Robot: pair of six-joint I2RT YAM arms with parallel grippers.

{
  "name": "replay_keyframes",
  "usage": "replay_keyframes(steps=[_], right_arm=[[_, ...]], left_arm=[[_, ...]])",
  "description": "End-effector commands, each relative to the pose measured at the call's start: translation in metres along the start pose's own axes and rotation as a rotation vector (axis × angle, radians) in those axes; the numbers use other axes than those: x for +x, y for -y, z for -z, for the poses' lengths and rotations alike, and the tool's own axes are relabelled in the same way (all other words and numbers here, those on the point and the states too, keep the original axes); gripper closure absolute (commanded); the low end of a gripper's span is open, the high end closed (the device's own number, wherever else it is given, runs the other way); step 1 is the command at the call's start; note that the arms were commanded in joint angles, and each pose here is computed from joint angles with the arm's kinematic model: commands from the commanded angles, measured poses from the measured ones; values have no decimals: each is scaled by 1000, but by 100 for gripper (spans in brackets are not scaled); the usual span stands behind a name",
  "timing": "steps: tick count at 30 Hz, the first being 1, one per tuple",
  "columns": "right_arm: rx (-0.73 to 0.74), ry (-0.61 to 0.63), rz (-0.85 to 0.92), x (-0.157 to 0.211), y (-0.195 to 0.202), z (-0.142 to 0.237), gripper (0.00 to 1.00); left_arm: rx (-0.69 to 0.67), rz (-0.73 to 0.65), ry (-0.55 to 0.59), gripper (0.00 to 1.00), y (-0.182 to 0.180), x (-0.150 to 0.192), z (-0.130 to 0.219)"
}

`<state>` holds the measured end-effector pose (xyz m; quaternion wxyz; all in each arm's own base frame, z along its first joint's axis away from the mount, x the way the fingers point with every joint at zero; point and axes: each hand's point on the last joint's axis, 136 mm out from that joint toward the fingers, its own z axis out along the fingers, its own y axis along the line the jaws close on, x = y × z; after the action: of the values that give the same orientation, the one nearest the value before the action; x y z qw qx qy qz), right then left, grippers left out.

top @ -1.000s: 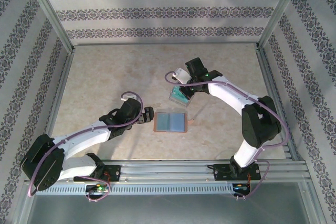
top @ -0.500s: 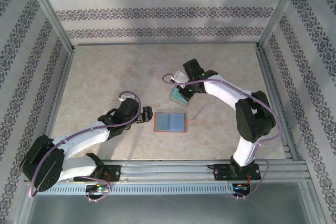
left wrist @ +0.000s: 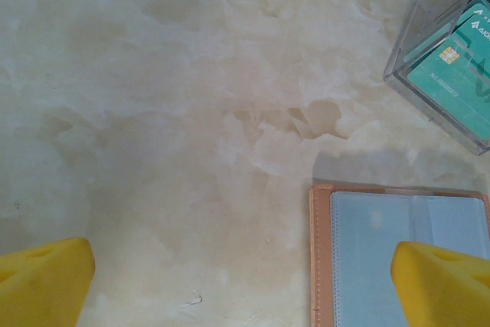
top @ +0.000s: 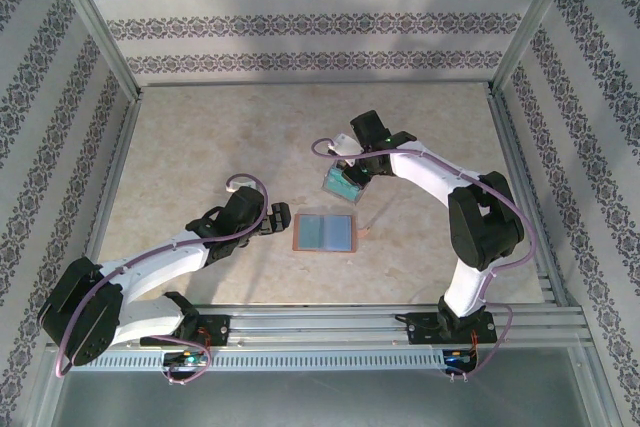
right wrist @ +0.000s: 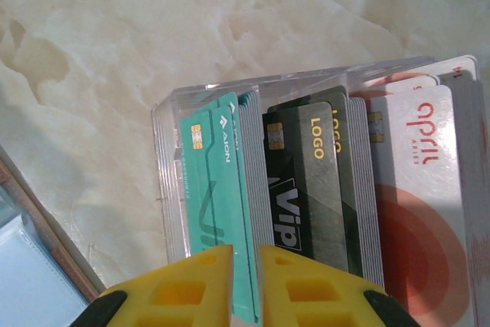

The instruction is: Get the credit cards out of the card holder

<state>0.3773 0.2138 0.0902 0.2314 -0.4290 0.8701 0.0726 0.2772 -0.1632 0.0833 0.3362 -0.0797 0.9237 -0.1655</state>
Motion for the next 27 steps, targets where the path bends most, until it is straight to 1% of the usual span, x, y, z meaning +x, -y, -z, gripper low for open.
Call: replay_keyframes(steps=[1, 6, 7, 10, 12, 14, 17, 22, 27], right_arm=[[38, -5, -25, -3, 12, 6, 82], [52, 37, -94, -11, 11, 21, 77], [67, 38, -124, -11, 13, 25, 75], [115, 38, -227, -10, 13, 37, 75], [138, 36, -302, -8, 9, 43, 71], [161, 29, -386, -2, 3, 48, 69], [140, 10, -494, 6, -20, 50, 62], [155, -47, -583, 20, -60, 45, 59], [131, -117, -627, 28, -106, 25, 57]], left_arm=[[7, 25, 25, 1, -1, -8, 3], [2, 26, 28, 1, -4, -9, 3], [0, 29, 28, 1, -4, -9, 3], [-6, 38, 39, 1, -7, -10, 3], [-13, 51, 50, 1, -9, -12, 4], [-24, 69, 65, 1, -14, -13, 5], [-61, 117, 97, 1, -27, -15, 9], [-95, 209, 148, 1, -51, -16, 16], [-106, 264, 195, 1, -68, -16, 25]])
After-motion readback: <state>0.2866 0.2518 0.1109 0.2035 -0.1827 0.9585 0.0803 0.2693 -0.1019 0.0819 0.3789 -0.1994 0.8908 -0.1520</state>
